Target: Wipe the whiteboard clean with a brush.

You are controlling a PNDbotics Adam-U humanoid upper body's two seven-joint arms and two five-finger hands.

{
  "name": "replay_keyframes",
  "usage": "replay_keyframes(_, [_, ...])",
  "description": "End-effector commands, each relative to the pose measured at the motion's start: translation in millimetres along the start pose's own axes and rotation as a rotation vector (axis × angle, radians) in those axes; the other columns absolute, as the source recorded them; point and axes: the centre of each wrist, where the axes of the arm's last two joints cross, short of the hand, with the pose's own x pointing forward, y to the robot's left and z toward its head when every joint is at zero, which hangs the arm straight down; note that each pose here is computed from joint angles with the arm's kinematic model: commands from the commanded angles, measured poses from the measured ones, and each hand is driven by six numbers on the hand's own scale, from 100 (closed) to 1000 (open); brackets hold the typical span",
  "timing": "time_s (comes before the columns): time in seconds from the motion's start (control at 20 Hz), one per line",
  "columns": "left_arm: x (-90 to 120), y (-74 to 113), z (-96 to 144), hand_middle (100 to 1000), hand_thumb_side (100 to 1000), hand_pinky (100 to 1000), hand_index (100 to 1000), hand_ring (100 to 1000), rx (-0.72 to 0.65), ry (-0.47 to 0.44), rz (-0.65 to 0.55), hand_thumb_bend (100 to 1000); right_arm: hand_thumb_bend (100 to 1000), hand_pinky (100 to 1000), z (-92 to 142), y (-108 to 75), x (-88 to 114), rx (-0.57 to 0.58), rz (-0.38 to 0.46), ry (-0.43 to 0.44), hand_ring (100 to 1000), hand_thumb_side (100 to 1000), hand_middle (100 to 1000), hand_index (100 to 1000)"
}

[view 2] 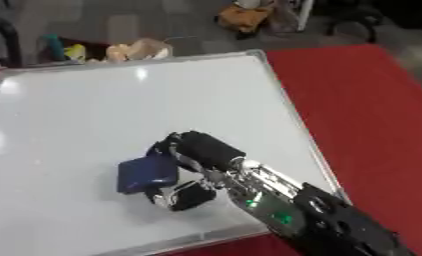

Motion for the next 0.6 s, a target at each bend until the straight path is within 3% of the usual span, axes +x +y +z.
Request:
replay_keyframes(0.05, [7, 3.2, -4, 503, 916, 425, 639, 608, 0.002, -0.028, -0.011, 309, 143, 457, -2, 5.0, -6, 0.017, 0.003, -0.004, 607, 466, 420, 751])
replay_keyframes(0.2, [7, 2.9, -4, 503, 916, 425, 639, 608, 0.001, -0.028, -0.009, 309, 236, 483, -3, 13.5, -13, 0.037, 0.011, 0.011, 659, 522, 476, 768])
replay_keyframes(0.3, [7, 3.0, -4, 503, 917, 425, 639, 608, 0.001, -0.027, -0.009, 308, 445, 596, -3, 17.8, -18, 0.075, 0.023, 0.018, 771, 637, 638, 842])
replay_keyframes(0.45, [7, 2.8, -4, 503, 917, 424, 639, 608, 0.001, -0.027, -0.009, 308, 571, 670, -3, 19.5, -23, 0.153, 0.037, 0.022, 830, 659, 758, 889])
replay_keyframes(0.6, [7, 2.9, -3, 503, 917, 424, 639, 609, 0.002, -0.026, -0.009, 309, 623, 694, -3, 17.8, -26, 0.192, 0.044, 0.027, 850, 657, 797, 907])
